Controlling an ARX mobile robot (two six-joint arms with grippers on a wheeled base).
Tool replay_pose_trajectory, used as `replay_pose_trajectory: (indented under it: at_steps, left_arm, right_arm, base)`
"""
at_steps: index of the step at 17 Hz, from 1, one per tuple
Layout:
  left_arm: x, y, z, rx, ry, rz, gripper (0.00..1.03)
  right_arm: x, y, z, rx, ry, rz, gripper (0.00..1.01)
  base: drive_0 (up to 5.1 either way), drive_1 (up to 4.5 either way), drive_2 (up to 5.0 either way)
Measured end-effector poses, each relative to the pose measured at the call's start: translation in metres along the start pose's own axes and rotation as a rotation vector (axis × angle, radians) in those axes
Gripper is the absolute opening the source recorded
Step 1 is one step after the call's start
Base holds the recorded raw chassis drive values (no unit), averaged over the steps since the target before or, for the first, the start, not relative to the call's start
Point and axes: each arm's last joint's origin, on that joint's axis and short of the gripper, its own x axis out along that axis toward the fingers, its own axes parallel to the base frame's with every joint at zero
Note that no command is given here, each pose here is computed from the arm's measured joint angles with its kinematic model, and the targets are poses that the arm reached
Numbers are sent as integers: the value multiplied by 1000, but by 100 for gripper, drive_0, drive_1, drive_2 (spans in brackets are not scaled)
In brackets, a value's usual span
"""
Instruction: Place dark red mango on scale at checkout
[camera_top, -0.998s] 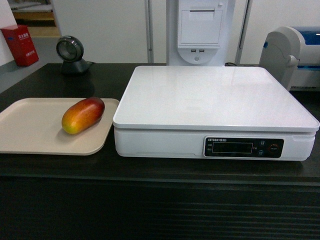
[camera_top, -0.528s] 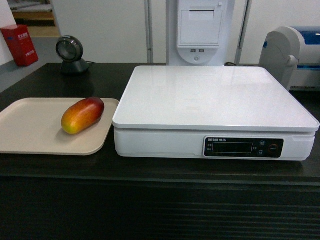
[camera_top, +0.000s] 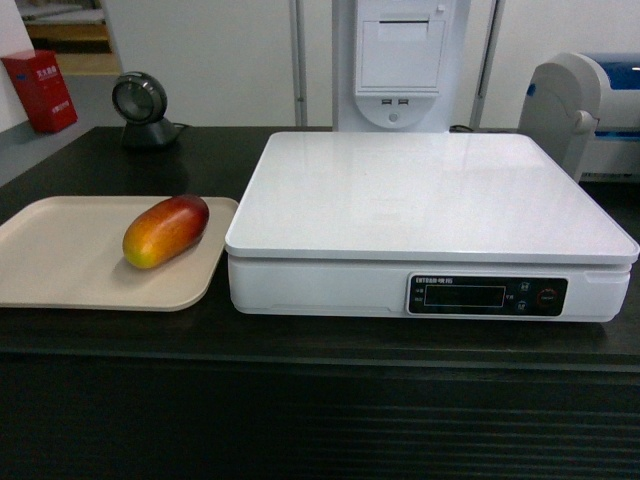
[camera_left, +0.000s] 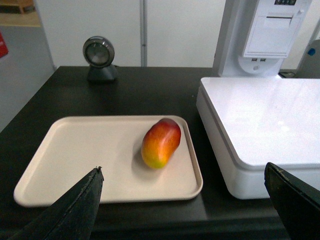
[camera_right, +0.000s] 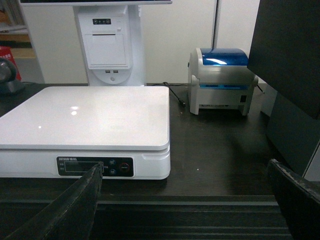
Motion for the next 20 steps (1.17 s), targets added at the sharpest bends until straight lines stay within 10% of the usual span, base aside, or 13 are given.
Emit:
replay_pose_trajectory:
  at_steps: [7, 20]
  left_arm:
    - [140, 27, -5, 34, 181, -199, 98]
    - [256, -1, -26, 162, 363, -258, 98]
  right_arm:
    - [0, 0, 0, 0, 0, 0, 98]
    - [0, 0, 0, 0, 0, 0, 98]
  base:
    - [0, 0, 0]
    - [0, 0, 0]
